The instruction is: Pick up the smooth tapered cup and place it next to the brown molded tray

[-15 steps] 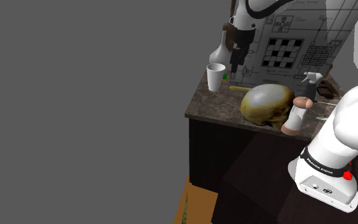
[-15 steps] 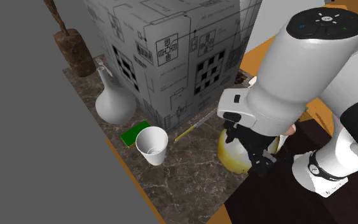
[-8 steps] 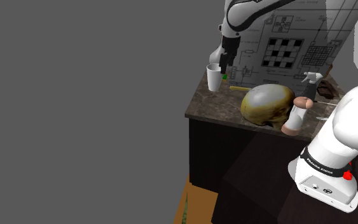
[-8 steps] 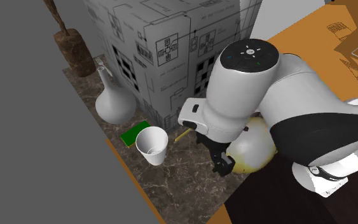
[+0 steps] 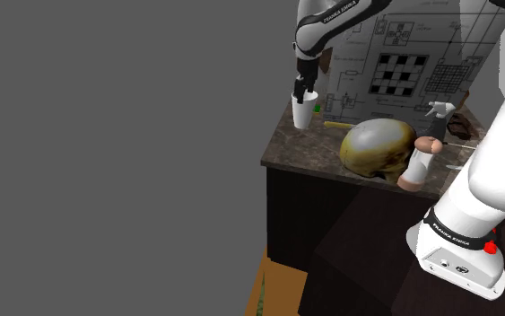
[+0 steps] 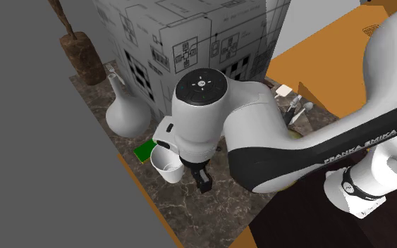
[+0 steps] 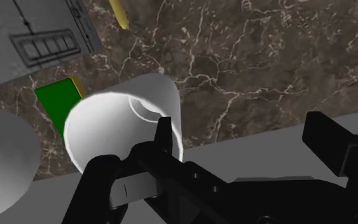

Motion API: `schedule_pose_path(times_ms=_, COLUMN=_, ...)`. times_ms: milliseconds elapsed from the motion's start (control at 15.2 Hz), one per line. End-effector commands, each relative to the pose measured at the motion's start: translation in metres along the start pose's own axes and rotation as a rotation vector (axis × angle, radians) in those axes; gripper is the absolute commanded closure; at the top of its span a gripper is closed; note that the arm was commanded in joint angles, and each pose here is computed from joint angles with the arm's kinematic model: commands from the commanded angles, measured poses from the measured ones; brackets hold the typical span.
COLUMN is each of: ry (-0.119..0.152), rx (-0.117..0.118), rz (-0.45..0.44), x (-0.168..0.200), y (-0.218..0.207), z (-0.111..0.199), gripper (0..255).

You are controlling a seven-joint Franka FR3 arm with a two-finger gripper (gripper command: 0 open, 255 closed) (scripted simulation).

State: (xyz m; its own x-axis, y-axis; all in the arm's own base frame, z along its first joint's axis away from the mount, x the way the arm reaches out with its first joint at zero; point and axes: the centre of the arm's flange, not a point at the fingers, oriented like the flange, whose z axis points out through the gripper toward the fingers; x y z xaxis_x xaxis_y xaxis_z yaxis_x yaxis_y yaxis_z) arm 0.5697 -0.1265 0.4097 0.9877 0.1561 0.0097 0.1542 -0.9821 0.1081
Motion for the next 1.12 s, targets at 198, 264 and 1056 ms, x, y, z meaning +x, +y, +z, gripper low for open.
schedule_pose_path(times_ms=198, ry=0.001, rx=-0.04, rz=-0.003, x=0.045, y=0.032, z=0.031, gripper=0)
schedule_pose_path(times_ms=264, ry=0.001, rx=-0.041, rz=-0.003, x=0.047, y=0.033, z=0.032, gripper=0)
schedule_pose_path(times_ms=1056, ry=0.001, rx=-0.041, rz=-0.003, x=0.047, y=0.035, z=0.072, gripper=0)
